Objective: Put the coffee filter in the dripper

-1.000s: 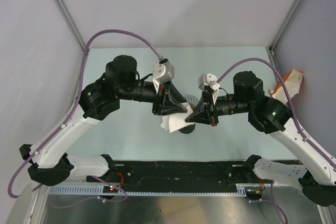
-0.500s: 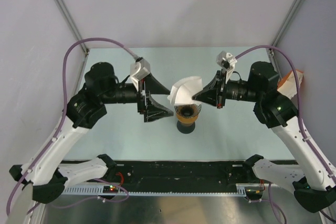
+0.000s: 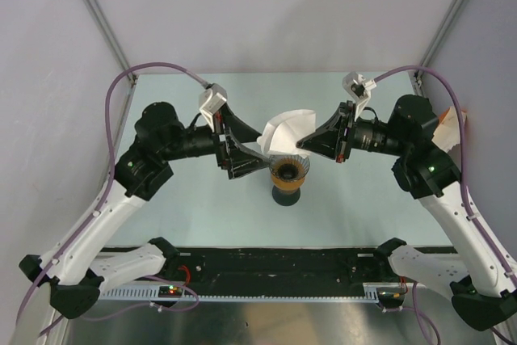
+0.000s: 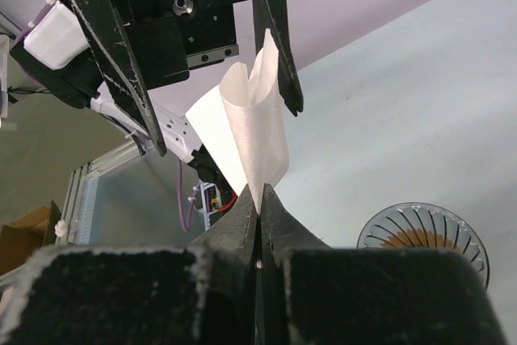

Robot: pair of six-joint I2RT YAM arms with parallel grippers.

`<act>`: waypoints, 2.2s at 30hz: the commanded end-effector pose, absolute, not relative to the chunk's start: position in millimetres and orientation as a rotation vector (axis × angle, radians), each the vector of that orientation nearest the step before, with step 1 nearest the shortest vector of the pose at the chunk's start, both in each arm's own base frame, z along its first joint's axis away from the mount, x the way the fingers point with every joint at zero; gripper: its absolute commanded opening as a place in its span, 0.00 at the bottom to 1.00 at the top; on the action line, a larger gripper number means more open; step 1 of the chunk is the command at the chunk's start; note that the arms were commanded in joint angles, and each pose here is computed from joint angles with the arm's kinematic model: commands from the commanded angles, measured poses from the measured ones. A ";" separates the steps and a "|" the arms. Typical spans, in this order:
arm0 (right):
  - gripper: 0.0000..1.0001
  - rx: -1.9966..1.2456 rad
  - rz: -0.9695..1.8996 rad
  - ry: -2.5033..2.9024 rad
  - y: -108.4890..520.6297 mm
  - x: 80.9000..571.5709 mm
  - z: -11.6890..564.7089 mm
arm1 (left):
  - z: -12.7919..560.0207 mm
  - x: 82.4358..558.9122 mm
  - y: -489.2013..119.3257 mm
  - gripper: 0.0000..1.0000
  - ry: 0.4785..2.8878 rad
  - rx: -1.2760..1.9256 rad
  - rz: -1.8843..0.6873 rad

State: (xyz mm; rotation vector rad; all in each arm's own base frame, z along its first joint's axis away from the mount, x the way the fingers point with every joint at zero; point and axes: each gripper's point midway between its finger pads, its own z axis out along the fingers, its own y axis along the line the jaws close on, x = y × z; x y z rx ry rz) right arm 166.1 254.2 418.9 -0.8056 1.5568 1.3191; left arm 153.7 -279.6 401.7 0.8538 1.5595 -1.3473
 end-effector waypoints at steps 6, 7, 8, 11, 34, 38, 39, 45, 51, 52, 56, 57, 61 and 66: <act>0.00 -0.741 1.293 1.579 254.8 171.2 420.7 | 436.8 162.4 -267.3 0.91 1.435 0.789 -1.308; 0.00 -0.731 1.282 1.591 253.5 172.6 418.7 | 438.7 162.7 -262.3 0.85 1.421 0.789 -1.294; 0.00 -0.722 1.272 1.601 252.6 174.2 416.9 | 440.7 162.8 -257.7 0.80 1.401 0.802 -1.277; 0.00 -0.717 1.259 1.626 252.2 175.8 411.3 | 446.3 152.5 -254.9 0.64 1.356 0.866 -1.291; 0.00 -0.775 1.271 1.605 264.5 171.9 408.8 | 437.8 144.9 -300.7 0.46 1.506 0.893 -1.534; 0.00 -0.779 1.275 1.602 264.9 171.9 409.2 | 437.7 141.5 -302.3 0.19 1.496 0.919 -1.543; 0.00 -0.782 1.276 1.601 264.8 171.5 409.0 | 439.4 140.7 -302.6 0.09 1.488 0.928 -1.544; 0.43 -0.834 1.298 1.609 260.3 161.6 403.8 | 451.5 138.9 -302.7 0.00 1.480 0.927 -1.573; 0.67 -0.900 1.282 1.605 253.6 153.3 394.7 | 458.4 141.4 -301.8 0.00 1.493 0.894 -1.606; 0.65 -0.910 1.284 1.598 253.4 151.7 394.2 | 460.2 141.5 -301.6 0.00 1.491 0.889 -1.616; 0.54 -0.917 1.295 1.575 253.6 149.8 396.1 | 465.2 142.9 -301.0 0.00 1.462 0.879 -1.632; 0.51 -0.917 1.297 1.570 253.4 149.5 397.3 | 464.8 143.0 -301.2 0.00 1.460 0.883 -1.633; 0.31 -0.920 1.307 1.553 254.2 148.7 400.7 | 462.4 143.9 -301.0 0.00 1.456 0.886 -1.623; 0.02 -0.924 1.297 1.550 253.2 148.6 400.1 | 459.3 143.0 -300.4 0.00 1.458 0.894 -1.614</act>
